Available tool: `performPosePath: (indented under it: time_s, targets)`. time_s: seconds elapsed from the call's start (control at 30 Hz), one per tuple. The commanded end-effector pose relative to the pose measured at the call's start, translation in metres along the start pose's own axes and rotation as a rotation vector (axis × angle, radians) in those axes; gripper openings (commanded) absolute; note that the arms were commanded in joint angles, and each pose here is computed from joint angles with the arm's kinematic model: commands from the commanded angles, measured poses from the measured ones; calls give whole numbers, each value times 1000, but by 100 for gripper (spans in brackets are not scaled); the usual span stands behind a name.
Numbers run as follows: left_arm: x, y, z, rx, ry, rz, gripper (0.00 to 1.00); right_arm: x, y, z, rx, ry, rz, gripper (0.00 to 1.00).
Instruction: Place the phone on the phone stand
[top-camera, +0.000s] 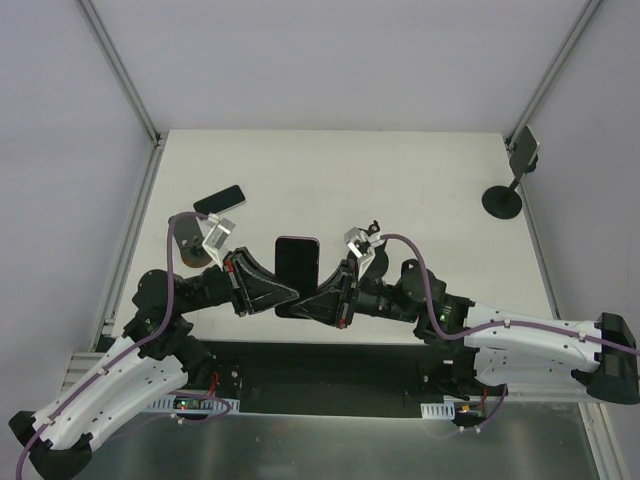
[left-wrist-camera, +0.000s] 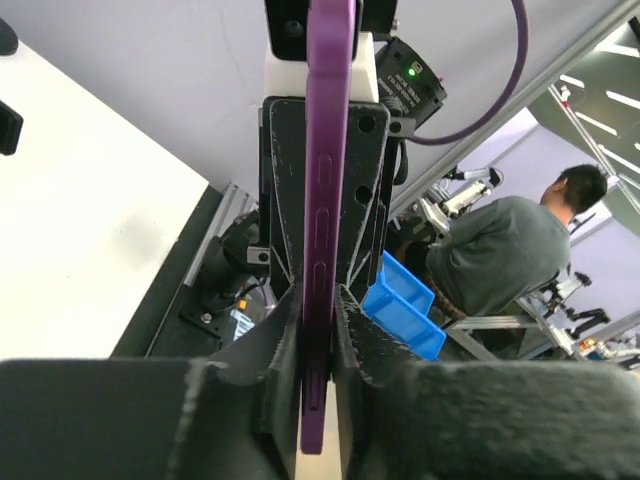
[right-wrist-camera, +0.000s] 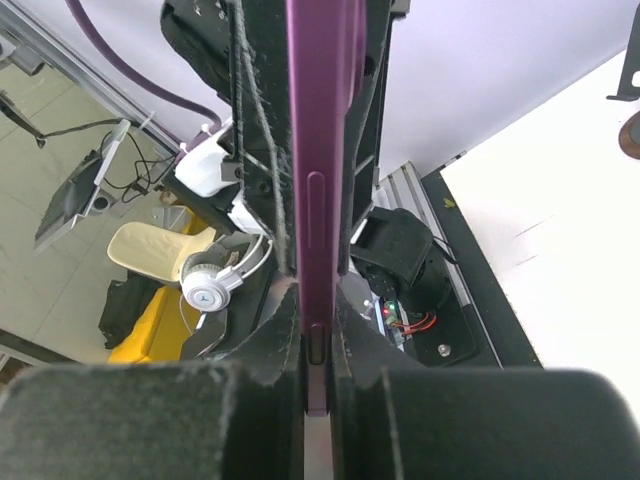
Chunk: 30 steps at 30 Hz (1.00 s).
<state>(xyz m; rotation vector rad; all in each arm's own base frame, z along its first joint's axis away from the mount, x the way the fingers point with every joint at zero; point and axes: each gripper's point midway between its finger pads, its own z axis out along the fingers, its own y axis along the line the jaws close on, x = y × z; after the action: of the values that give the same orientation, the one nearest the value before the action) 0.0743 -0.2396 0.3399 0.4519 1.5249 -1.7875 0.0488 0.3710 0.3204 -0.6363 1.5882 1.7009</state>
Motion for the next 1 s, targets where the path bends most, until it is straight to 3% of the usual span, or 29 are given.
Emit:
performPosePath:
  time_s: [0.0,0.03,0.07,0.13,0.17,0.27,0.3,0.37,0.47,0.6,0.67,0.83,0.87,0.93,0.97]
  targets:
    - [-15,-10,0,-47,-20,-16,28,-6,21,-3,-109,-24,-53,0]
    - [-14,-6,-1,-83,-11,-1,40,-5,22,-5,-114,-22,-53,0]
    - [-21,-13,-3,-94,-17,19,61,-4,25,-8,-130,-16,-58,0]
    - [-22,-14,-4,-123,8,41,70,1,28,-11,-146,22,-67,0]
    - [-23,-17,-3,-119,19,48,71,2,31,-12,-157,32,-78,0]
    - [-19,-30,4,-63,117,54,48,3,34,-15,-163,54,-84,1]
    - [-17,-35,6,-40,150,50,31,3,32,-16,-154,52,-85,0]
    - [-11,-38,11,-2,225,27,21,4,30,-17,-142,53,-87,0]
    - [-6,-34,15,4,270,-2,19,4,29,-17,-135,51,-87,0]
    - [-8,-33,15,-3,256,10,29,4,30,-15,-142,61,-85,0]
    - [-9,-37,15,8,257,22,27,5,29,-15,-138,65,-86,0]
    - [-12,-40,15,20,252,52,0,8,28,-12,-131,84,-86,0]
    - [-12,-41,14,22,249,59,0,8,26,-12,-122,88,-87,0]
    - [-15,-39,13,2,217,77,0,9,15,-12,-52,97,-86,15]
    - [-19,-39,12,-9,193,94,0,9,7,-13,-9,102,-102,28]
